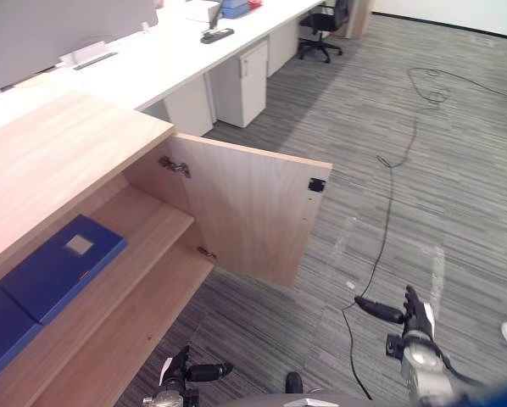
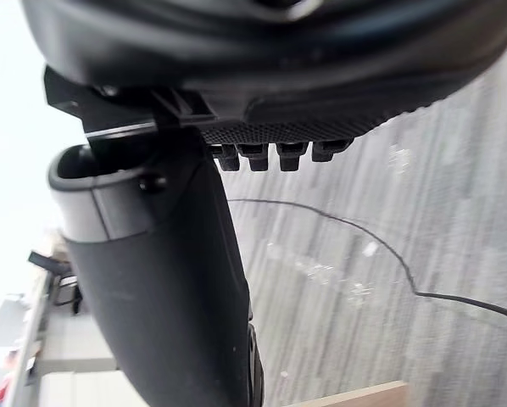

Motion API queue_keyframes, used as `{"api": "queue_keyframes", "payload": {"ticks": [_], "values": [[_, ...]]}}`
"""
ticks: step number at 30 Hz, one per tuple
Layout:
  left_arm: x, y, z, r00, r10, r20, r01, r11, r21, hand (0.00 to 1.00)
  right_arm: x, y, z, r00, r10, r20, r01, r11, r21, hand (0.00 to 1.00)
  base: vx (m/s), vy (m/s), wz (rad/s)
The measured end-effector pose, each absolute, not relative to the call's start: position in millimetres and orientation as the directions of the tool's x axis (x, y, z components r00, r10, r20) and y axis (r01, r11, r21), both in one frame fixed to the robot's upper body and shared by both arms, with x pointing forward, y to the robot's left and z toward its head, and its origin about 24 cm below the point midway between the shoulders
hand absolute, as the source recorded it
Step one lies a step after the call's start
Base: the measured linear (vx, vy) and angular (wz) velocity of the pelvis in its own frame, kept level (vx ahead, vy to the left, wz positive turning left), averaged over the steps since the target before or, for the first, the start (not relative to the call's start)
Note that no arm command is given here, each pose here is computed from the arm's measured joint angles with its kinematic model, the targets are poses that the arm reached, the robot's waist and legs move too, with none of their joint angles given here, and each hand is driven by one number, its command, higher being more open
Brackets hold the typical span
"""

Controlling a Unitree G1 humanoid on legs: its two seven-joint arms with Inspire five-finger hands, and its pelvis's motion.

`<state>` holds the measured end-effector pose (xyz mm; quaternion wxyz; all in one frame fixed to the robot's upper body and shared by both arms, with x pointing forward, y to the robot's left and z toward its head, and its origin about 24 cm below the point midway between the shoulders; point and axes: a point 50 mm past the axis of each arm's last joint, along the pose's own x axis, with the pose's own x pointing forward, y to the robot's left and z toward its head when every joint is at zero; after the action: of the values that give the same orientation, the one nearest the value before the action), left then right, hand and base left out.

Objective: Walk over to the cabinet, pick up the folder, carry it to the office cabinet, place the folder inside the office cabinet, then close the office cabinet door

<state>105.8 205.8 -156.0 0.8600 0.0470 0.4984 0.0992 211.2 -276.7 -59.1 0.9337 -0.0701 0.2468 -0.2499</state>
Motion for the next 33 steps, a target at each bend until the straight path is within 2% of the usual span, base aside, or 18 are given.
{"api": "queue_keyframes", "payload": {"ticks": [7, 15, 26, 29, 32, 33], "values": [[93, 205, -159, 0.459, 0.213, -0.863, -0.112, 0.977, 0.181, 1.00, 299, -292, 19, 0.848, -0.495, -0.189, 0.459, 0.865, -0.204, 1.00, -0.06, 0.010, 0.36], [86, 204, -161, 0.440, 0.221, -0.871, -0.150, 0.974, 0.172, 1.00, 354, -283, 72, 0.885, -0.450, -0.117, 0.427, 0.886, -0.179, 1.00, -0.12, 0.005, 0.24], [88, 201, -160, 0.445, 0.215, -0.869, -0.166, 0.974, 0.156, 1.00, 373, -277, 94, 0.904, -0.413, -0.114, 0.388, 0.902, -0.191, 1.00, -0.02, 0.017, 0.12], [91, 202, -159, 0.458, 0.218, -0.862, -0.166, 0.973, 0.157, 1.00, 375, -268, 92, 0.920, -0.375, -0.113, 0.339, 0.908, -0.247, 1.00, -0.03, 0.023, -0.08], [91, 203, -159, 0.460, 0.219, -0.861, -0.158, 0.974, 0.163, 1.00, 371, -253, 85, 0.964, -0.245, -0.099, 0.183, 0.890, -0.419, 1.00, -0.03, 0.006, -0.23], [92, 205, -158, 0.461, 0.215, -0.861, -0.138, 0.976, 0.170, 1.00, 367, -245, 81, 0.982, -0.154, -0.109, 0.076, 0.853, -0.517, 1.00, -0.01, -0.018, -0.33]]}}
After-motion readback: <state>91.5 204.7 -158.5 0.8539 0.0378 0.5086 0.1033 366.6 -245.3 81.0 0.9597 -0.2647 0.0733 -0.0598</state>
